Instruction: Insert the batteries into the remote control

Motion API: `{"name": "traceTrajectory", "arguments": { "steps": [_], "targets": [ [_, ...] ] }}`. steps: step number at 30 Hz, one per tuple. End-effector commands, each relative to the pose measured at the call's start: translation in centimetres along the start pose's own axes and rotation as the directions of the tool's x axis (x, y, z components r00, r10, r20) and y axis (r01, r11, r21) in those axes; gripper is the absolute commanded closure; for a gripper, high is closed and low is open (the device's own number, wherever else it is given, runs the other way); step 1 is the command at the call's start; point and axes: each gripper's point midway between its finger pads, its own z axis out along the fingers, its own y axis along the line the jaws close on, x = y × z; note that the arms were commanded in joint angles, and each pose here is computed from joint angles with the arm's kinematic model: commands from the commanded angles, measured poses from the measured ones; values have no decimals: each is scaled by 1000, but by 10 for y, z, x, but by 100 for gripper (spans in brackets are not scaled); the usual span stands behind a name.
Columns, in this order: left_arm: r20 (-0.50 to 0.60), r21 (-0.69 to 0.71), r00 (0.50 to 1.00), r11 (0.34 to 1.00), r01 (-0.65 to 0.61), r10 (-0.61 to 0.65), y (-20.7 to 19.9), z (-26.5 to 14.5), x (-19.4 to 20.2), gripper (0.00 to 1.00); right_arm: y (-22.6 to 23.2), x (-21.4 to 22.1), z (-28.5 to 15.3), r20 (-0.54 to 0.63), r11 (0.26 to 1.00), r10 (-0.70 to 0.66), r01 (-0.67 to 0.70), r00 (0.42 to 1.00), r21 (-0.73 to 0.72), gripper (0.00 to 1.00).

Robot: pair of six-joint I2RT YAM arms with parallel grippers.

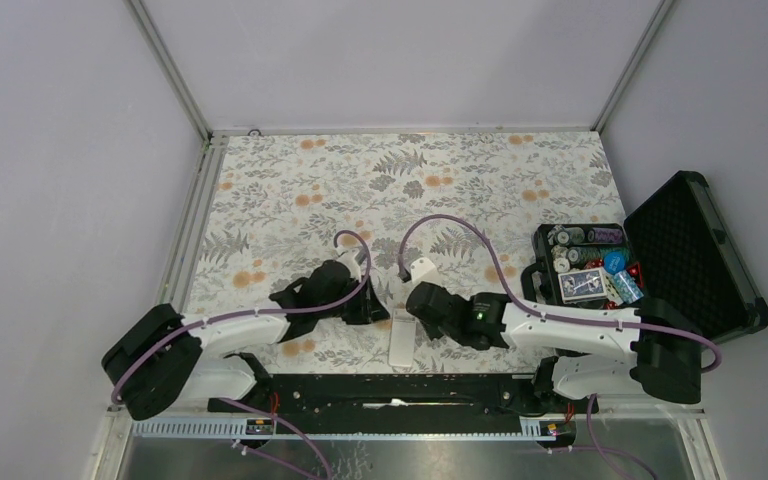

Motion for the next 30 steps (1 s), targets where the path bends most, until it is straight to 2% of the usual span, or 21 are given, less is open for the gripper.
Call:
{"name": "traceTrajectory", "arguments": {
  "steps": [1,6,11,22,30],
  "targets": [
    [59,-13,998,1000,-12,12,4,-11,-8,72,2,-34,-8,54,985,-168,170,984,-42,100],
    [105,-31,994,999,-12,15,9,-24,-11,64,14,-44,-7,60,943,-295,301,954,-144,100],
    [158,-44,987,999,-9,15,15,-37,-15,55,25,-40,0,76,854,-465,469,882,-223,100],
    [253,-59,968,998,15,1,29,-62,-16,43,24,-40,18,66,769,-589,583,806,-261,100],
    [275,-50,962,999,11,3,29,-69,-17,37,19,-35,40,-13,750,-639,620,769,-232,100]
  ]
}}
